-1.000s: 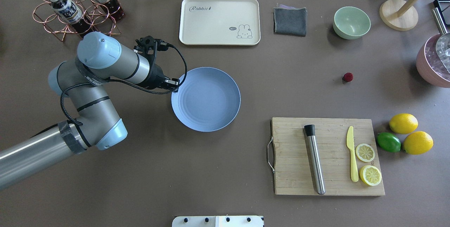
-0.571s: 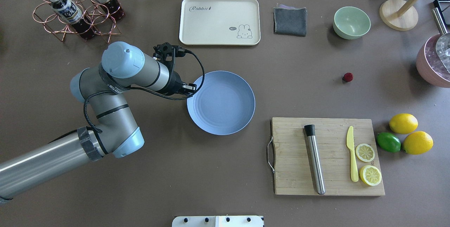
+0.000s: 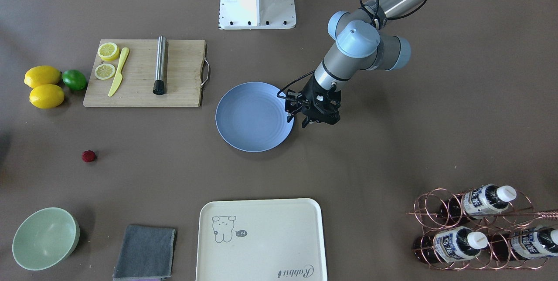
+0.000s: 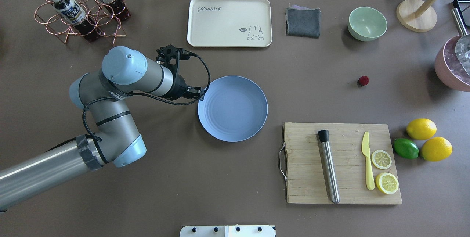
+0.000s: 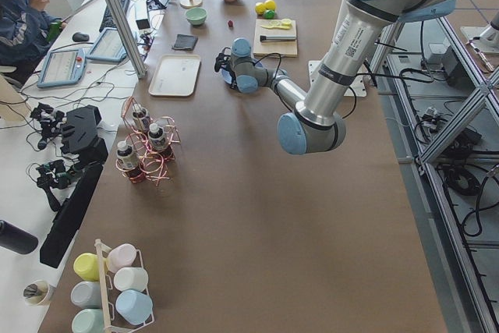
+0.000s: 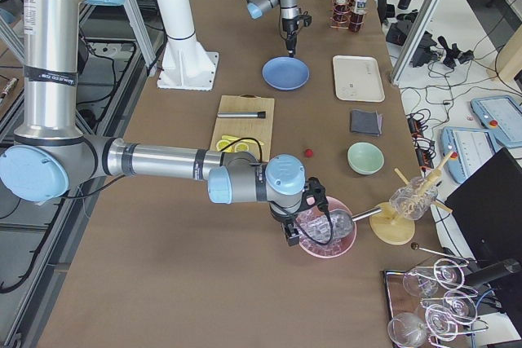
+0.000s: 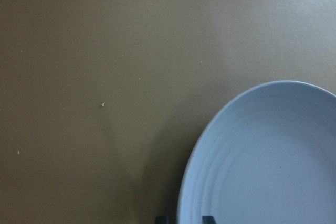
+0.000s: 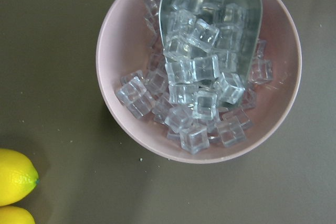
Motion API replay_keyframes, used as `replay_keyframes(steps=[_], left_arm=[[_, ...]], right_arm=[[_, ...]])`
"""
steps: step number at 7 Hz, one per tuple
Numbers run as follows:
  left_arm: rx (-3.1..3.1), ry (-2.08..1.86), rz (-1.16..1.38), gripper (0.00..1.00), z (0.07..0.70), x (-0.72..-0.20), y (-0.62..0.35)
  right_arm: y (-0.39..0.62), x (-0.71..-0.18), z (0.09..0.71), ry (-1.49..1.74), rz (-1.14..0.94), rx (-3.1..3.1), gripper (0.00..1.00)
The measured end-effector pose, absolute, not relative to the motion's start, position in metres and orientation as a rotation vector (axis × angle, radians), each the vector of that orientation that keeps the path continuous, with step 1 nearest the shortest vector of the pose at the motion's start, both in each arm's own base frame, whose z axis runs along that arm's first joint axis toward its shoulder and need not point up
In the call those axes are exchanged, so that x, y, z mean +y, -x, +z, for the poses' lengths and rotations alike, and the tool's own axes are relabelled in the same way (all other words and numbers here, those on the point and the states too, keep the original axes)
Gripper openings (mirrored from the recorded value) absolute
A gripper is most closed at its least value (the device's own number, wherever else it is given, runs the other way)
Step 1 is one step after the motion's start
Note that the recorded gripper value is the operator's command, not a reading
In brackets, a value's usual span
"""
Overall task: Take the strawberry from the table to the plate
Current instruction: 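Withdraw the left arm from the plate while the right arm moves out, then lower the right gripper onto the red strawberry and close it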
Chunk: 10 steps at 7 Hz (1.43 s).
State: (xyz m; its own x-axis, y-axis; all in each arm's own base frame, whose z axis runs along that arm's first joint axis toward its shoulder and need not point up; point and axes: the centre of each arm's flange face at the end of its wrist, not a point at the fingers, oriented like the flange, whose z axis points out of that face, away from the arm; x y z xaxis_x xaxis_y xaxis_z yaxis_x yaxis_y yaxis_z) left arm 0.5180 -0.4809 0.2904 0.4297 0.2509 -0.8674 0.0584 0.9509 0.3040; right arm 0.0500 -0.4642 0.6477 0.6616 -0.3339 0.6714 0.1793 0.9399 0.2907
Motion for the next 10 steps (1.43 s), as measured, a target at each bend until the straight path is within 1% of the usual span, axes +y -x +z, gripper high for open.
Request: replay_keyframes(steps=[2, 4, 6, 8, 10], left_arm=[[1.096, -0.336, 0.144, 0.98, 0.329, -0.481, -0.454], [1.051, -0.354, 0.195, 0.98, 0.381, -0.497, -0.371], [0.995, -0.374, 0.263, 0.98, 0.444, -0.508, -0.273], [0.956, -0.397, 0.312, 0.98, 0.500, -0.518, -0.164], [0.915, -0.408, 0.353, 0.98, 0.538, -0.515, -0.084]], right_arm=[[-0.009, -0.482, 0.607, -0.175, -0.232, -0.829, 1.00], [0.043, -0.488, 0.565, -0.143, -0.128, -0.852, 1.00], [0.124, -0.497, 0.529, -0.144, 0.010, -0.836, 0.98], [0.207, -0.508, 0.493, -0.141, 0.101, -0.824, 0.97], [0.278, -0.526, 0.482, -0.149, 0.133, -0.782, 0.93]])
